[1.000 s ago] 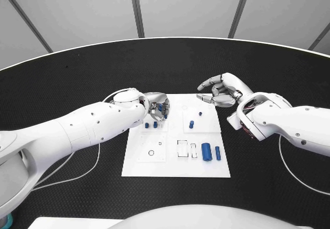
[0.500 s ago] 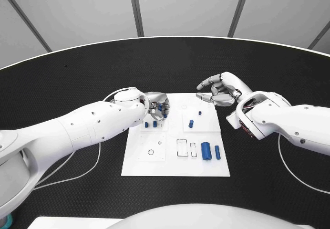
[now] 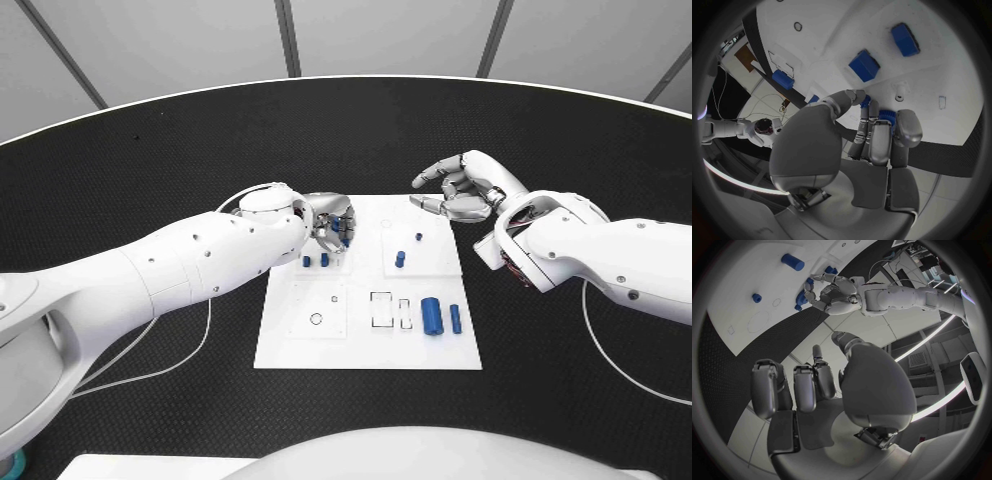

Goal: Assemble the parts on the task board

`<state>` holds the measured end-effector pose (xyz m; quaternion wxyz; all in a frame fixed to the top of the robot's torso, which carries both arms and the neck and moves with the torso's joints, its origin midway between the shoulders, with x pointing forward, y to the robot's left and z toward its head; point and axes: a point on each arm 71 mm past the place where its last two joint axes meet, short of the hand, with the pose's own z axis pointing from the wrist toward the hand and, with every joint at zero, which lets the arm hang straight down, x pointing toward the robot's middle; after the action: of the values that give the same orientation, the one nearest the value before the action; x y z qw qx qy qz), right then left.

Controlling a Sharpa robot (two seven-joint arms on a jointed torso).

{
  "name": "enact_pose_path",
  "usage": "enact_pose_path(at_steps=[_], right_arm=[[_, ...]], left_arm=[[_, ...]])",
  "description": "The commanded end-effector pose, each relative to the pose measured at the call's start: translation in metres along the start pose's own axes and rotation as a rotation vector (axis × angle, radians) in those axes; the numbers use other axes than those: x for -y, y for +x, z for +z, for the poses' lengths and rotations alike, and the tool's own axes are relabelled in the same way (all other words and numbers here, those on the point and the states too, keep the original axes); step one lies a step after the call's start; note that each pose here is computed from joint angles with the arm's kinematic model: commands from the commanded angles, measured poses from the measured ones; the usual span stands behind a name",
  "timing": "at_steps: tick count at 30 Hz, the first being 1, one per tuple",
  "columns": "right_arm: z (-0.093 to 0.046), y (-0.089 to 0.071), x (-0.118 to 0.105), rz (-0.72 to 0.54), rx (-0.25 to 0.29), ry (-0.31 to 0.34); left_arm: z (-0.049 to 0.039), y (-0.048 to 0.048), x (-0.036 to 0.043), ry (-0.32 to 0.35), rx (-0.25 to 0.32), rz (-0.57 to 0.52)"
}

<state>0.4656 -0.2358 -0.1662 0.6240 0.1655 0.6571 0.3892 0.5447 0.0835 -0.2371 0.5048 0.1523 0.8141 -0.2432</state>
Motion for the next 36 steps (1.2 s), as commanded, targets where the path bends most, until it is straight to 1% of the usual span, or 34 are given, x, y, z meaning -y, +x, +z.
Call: enact_pose_path(at_steps=[1,12,36], right_arm=[[0.0000,0.0000,0.0000,0.000,0.000,0.000],[0.0000,-0.0001,0.0001,0.000,0.001,0.000],[0.0000,0.0000,0.0001,0.000,0.000,0.000]], left_arm=[[0.0002,-0.0002,-0.0006,-0.003,0.001,0.000],[0.0005,-0.0003,-0.0022,-0.014,0.001,0.000],[0.0009,-0.0014,-0.0012,-0.016,0.018,-0.001]])
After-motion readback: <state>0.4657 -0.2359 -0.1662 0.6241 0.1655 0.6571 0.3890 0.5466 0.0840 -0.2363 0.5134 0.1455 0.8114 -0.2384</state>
